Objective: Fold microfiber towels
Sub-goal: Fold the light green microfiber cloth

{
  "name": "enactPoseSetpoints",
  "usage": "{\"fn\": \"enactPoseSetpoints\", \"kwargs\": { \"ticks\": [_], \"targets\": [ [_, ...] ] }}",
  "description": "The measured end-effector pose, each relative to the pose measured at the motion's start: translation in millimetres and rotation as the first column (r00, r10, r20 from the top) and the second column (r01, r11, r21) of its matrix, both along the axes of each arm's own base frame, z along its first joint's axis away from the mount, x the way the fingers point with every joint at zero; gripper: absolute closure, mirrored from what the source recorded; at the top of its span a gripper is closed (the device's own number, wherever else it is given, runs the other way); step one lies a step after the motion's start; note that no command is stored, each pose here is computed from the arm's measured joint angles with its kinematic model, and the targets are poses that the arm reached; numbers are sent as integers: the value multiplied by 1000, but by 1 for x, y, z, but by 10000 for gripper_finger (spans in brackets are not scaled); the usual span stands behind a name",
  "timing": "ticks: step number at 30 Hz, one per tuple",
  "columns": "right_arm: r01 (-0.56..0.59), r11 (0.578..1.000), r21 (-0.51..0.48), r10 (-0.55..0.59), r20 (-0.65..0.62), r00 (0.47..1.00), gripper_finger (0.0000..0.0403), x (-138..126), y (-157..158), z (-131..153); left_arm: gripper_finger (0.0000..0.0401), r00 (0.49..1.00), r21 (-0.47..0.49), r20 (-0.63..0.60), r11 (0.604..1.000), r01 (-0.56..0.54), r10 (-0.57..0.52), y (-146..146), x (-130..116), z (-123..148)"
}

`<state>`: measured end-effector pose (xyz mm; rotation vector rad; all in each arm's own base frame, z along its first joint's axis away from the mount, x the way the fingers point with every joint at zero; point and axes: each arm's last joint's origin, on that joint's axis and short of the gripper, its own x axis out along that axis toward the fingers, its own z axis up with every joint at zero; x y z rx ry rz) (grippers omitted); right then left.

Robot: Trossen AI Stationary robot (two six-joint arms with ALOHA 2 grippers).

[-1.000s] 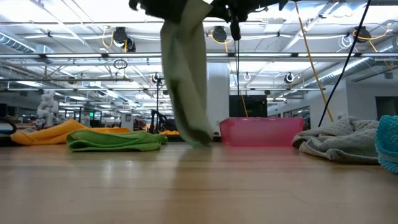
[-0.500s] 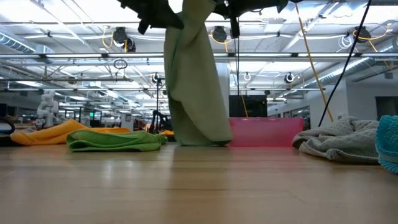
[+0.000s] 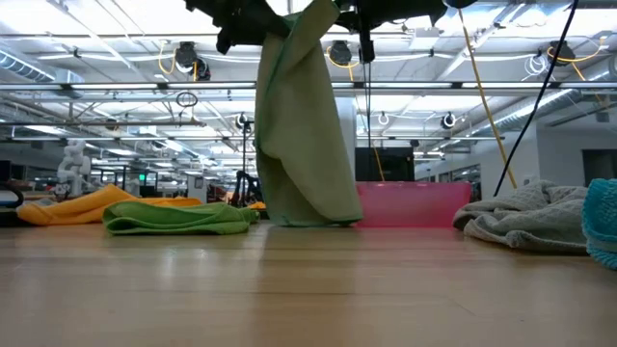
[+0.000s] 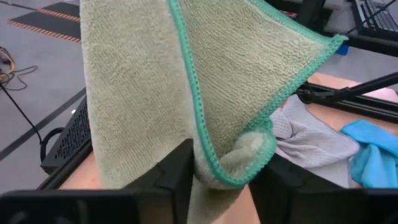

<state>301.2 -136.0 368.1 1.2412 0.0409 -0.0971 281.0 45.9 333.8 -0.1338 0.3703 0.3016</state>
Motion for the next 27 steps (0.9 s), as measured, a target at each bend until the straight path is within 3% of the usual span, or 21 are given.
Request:
{"fn": "enactPoseSetpoints", "kwargs": {
  "ticks": [7, 12, 16, 19, 23, 27],
  "targets": [
    [-68, 997, -28, 67, -17, 998, 401, 0, 2, -2, 388, 999, -17, 0, 999, 43, -43, -1, 0, 0],
    [-207, 974, -92, 204, -36, 978, 401, -1, 6, -4, 387, 994, -40, 5, 993, 111, -110, -2, 0, 0],
    [-375, 913, -162, 369, -63, 927, 400, -2, 12, -8, 394, 975, -86, 33, 971, 221, -219, -3, -2, 2],
    [-440, 878, -189, 427, -108, 898, 389, -1, 19, -14, 386, 961, -126, 42, 953, 277, -274, -3, -2, 2],
    [-481, 844, -238, 443, -198, 875, 345, 1, 32, -24, 390, 964, -164, 28, 950, 267, -266, -3, -3, -1],
    [-479, 858, -187, 399, -347, 849, 279, 0, 45, -38, 393, 981, -247, -29, 952, 180, -193, 1, -6, -8]
  ]
}}
